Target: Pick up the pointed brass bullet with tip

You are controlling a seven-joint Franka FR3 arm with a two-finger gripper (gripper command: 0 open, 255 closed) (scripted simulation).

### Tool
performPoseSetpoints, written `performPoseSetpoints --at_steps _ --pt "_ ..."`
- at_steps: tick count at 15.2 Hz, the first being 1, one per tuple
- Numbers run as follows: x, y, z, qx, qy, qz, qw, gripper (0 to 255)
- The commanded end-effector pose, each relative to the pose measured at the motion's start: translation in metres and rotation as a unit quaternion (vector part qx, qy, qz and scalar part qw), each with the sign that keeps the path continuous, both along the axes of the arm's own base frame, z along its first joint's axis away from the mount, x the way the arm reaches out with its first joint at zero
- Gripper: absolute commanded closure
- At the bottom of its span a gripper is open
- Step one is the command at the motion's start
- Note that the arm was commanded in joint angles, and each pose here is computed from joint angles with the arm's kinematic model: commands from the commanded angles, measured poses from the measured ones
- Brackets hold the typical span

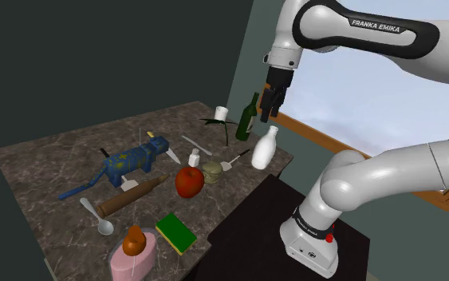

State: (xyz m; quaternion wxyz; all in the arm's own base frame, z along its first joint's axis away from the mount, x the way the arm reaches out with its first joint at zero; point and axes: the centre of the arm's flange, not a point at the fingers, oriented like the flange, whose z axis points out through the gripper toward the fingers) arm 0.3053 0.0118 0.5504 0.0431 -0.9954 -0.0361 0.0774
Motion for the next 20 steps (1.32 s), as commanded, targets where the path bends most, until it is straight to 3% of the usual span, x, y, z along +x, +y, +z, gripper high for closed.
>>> performPoseSetpoints --at_steps 1,5,10,15,20 --pt "0.000 0.000 0.000 0.000 0.000 0.000 1.0000 0" --pt "-0.007 0.038 -0.033 -0.001 -0.011 -0.067 0.9977 0" --pt "-0.008 0.086 -0.074 -0.001 -0.025 -0.150 0.9884 0" --pt "0.000 0.134 -0.115 -0.002 -0.039 -0.231 0.9721 0" --pt "0.017 0.179 -0.156 -0.003 -0.052 -0.311 0.9488 0"
